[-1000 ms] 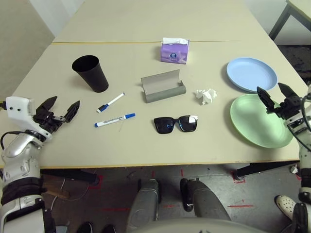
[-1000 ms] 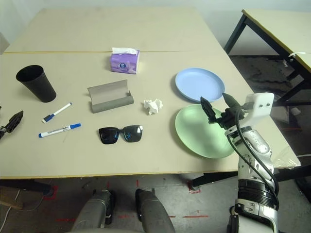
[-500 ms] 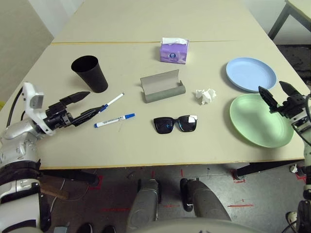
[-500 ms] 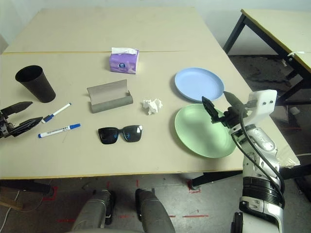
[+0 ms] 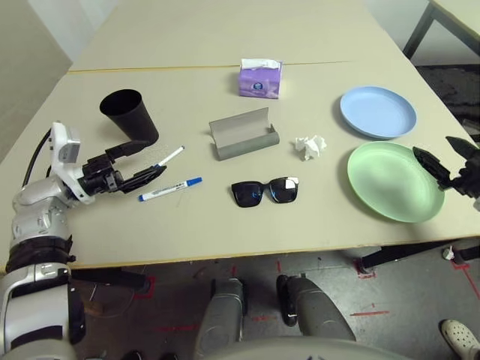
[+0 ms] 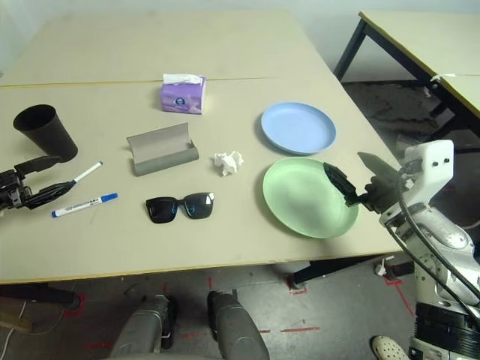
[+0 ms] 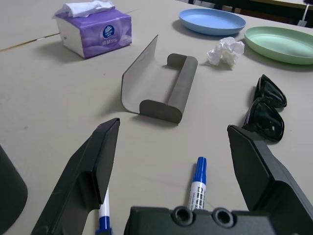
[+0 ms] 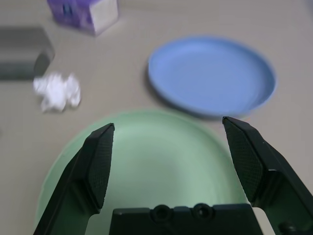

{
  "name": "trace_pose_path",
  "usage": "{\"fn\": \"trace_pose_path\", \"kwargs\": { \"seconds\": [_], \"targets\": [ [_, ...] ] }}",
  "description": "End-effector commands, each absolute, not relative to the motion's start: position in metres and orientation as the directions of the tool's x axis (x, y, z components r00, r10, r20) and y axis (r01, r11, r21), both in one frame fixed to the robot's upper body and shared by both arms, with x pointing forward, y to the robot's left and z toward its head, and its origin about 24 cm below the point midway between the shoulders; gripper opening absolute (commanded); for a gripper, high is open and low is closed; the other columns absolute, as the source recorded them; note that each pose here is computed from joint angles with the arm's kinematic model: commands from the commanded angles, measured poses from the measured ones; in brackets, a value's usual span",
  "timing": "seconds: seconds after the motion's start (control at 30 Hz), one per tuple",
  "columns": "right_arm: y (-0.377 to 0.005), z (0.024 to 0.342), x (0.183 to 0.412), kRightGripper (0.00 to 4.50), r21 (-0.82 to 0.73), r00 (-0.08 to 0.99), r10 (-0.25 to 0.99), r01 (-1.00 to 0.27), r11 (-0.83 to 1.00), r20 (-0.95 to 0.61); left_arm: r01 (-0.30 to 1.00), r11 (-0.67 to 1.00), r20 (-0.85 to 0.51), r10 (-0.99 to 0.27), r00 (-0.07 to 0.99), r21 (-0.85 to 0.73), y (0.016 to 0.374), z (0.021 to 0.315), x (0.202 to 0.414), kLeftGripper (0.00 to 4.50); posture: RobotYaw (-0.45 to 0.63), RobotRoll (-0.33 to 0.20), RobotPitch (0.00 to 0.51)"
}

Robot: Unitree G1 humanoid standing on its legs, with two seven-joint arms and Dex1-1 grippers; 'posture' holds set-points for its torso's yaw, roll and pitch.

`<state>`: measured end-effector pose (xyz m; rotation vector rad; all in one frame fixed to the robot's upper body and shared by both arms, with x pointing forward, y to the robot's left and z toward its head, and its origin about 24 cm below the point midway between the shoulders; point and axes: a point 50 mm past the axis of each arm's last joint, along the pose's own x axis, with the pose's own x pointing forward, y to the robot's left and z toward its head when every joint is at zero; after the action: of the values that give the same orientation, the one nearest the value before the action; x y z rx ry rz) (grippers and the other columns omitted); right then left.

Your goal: Organize and tidy the items on the table.

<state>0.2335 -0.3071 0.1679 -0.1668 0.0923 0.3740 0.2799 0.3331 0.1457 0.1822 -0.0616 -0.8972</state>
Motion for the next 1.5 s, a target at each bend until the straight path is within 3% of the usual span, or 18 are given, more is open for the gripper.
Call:
{"fn": "trace_pose_path", "kwargs": {
  "seconds": [0.03,0.37,0.43,0.83,1.3,1.5],
  "targets": [
    [-0.315,0.165,0.218,4.50,-0.099,0.921,0.307,-0.337,0.936,-0.238,0.782,0.599,-0.044,-0.788,0.614,0.174,0.332,0.139,0.281,4.47,-0.12,0.000,0.195],
    [-0.344,0.197,0.196,4.50,-0.190,0.949,0.047,-0.111,0.975,-0.311,0.788,0.593,-0.052,-0.792,0.608,0.167,0.331,0.133,0.278,4.47,-0.12,0.000,0.205],
    [-0.346,0.198,0.192,4.50,-0.095,0.926,0.020,-0.060,0.994,-0.377,0.785,0.597,-0.051,-0.790,0.611,0.167,0.332,0.132,0.277,4.47,-0.12,0.000,0.207],
    [-0.339,0.175,0.181,4.50,0.087,0.783,0.035,0.025,0.996,-0.621,0.781,0.603,-0.048,-0.786,0.616,0.161,0.333,0.129,0.274,4.47,-0.12,0.000,0.216],
    [-0.333,0.163,0.201,4.50,0.296,0.752,0.166,0.040,0.954,-0.638,0.854,0.476,-0.076,-0.863,0.500,0.208,0.331,0.140,0.265,4.47,-0.07,0.000,0.212],
    [-0.332,0.154,0.203,4.50,0.300,0.696,0.184,0.047,0.953,-0.694,0.868,0.436,-0.087,-0.881,0.466,0.237,0.328,0.145,0.264,4.47,-0.05,0.000,0.213]
  ]
}}
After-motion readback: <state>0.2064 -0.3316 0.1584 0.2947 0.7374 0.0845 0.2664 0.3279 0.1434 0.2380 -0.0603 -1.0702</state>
